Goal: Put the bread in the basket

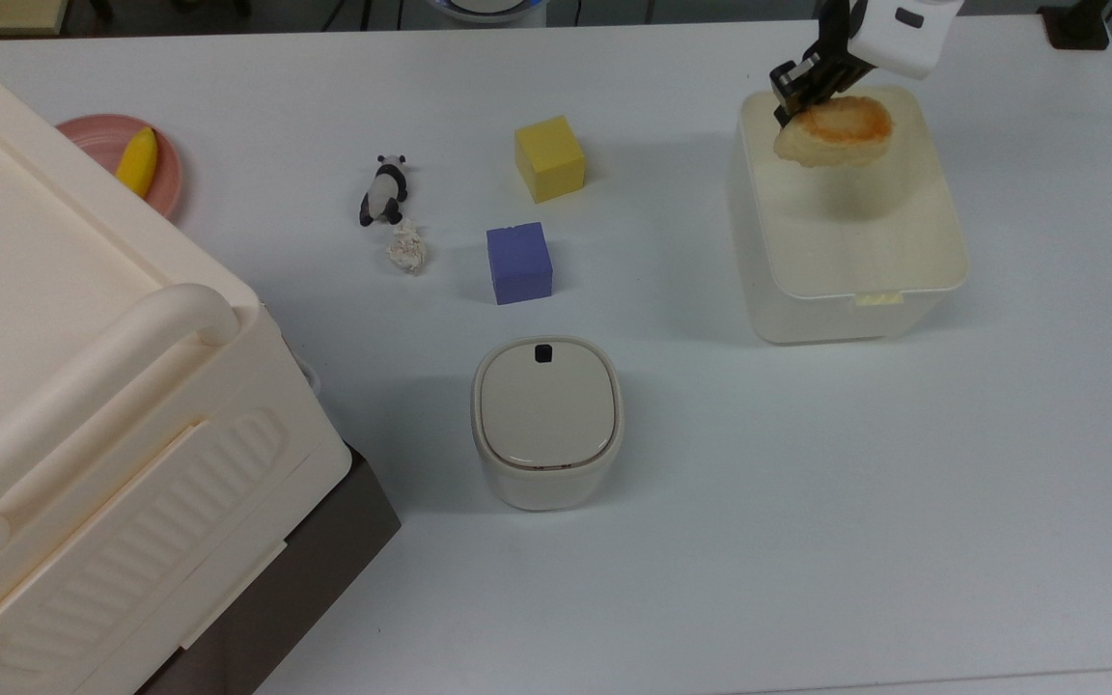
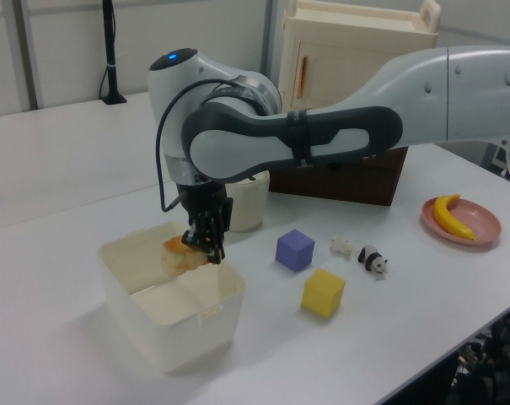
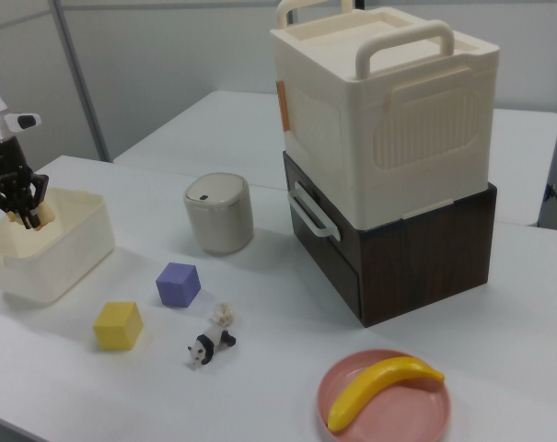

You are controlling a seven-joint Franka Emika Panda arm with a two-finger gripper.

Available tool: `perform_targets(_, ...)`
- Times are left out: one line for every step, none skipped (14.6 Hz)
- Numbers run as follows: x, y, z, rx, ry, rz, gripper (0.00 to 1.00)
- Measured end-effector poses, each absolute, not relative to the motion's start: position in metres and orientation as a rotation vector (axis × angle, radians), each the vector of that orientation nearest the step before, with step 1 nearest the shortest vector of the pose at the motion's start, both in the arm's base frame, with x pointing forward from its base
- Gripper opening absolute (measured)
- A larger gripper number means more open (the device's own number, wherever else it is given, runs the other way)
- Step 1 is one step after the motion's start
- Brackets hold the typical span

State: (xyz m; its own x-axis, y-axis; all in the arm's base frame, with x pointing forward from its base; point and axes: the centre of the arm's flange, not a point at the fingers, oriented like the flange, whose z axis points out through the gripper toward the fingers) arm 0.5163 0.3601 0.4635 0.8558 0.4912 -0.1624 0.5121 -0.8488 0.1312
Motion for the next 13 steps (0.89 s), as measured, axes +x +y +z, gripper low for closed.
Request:
perform_targets(0.518,0.361,0.463,2.867,0.781,-0.171,0.1)
perform_targets(0.519,0.361,0.463,2.87,0.781,-0.165,0.1)
perform_targets(0.519,0.361,0.463,2.87,0.781,-0.164,0.11)
perform_targets(0.519,0.361,0.462,2.871,0.781,-0.164,0.17)
perform_targets(0.519,0.361,0.462,2.87,0.781,-0.165,0.26)
perform_targets(0.52,0.361,0.46,2.87,0.781,-0.168,0.43)
perform_targets(0.52,0.361,0.459,2.869,0.782,-0.171,0.53)
perform_targets(0.52,0.361,0.457,2.868,0.783,-0.176,0.64)
perform_targets(0.52,0.361,0.455,2.867,0.784,-0.182,0.78)
perform_targets(0.52,0.361,0.454,2.867,0.785,-0.185,0.89)
perform_targets(0.521,0.361,0.453,2.866,0.785,-0.187,0.99)
perform_targets(0.521,0.362,0.452,2.866,0.785,-0.188,1.0)
perform_targets(0.521,0.362,0.452,2.866,0.785,-0.188,1.0)
